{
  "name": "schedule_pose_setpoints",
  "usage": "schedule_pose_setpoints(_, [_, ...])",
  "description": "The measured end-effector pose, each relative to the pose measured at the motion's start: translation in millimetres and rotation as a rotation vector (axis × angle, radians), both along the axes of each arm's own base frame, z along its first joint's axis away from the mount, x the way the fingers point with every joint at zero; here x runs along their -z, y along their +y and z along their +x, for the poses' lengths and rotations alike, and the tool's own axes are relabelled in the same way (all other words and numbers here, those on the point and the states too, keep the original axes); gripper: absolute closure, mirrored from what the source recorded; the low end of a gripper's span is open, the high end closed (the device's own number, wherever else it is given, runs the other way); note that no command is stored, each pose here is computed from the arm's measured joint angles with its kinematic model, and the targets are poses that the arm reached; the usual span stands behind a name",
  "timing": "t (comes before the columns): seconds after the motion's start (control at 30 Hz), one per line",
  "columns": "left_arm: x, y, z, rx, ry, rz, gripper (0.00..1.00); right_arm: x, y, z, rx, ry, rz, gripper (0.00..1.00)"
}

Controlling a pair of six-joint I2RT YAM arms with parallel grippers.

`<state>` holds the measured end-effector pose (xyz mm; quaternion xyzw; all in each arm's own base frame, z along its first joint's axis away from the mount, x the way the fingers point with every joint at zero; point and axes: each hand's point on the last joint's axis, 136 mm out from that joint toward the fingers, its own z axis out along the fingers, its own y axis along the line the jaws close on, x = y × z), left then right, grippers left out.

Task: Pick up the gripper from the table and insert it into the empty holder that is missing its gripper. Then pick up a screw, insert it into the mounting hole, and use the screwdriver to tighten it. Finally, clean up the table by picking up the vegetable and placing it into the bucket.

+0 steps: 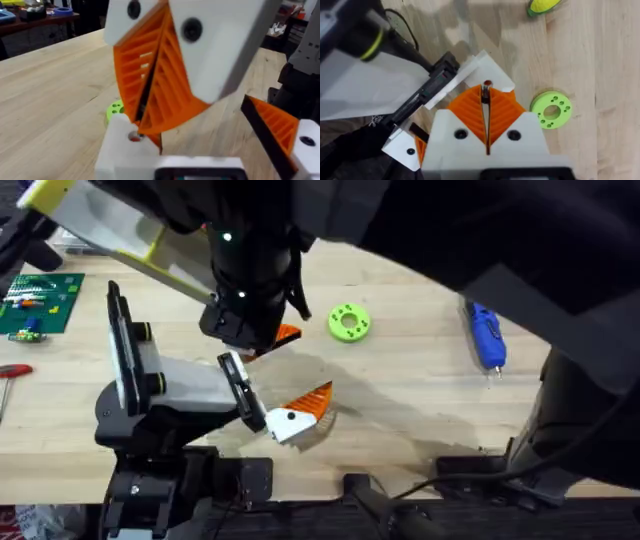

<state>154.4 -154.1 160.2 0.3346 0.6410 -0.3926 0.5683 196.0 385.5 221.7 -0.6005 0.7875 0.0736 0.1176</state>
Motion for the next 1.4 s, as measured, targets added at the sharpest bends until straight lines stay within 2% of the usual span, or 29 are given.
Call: schedule_pose_setpoints(1.4, [0.1,0.0,-0.1,0.0,0.01,-0.005,0.014,12.8,0.6,1.1,0.002,0.018,-0.034,0.993])
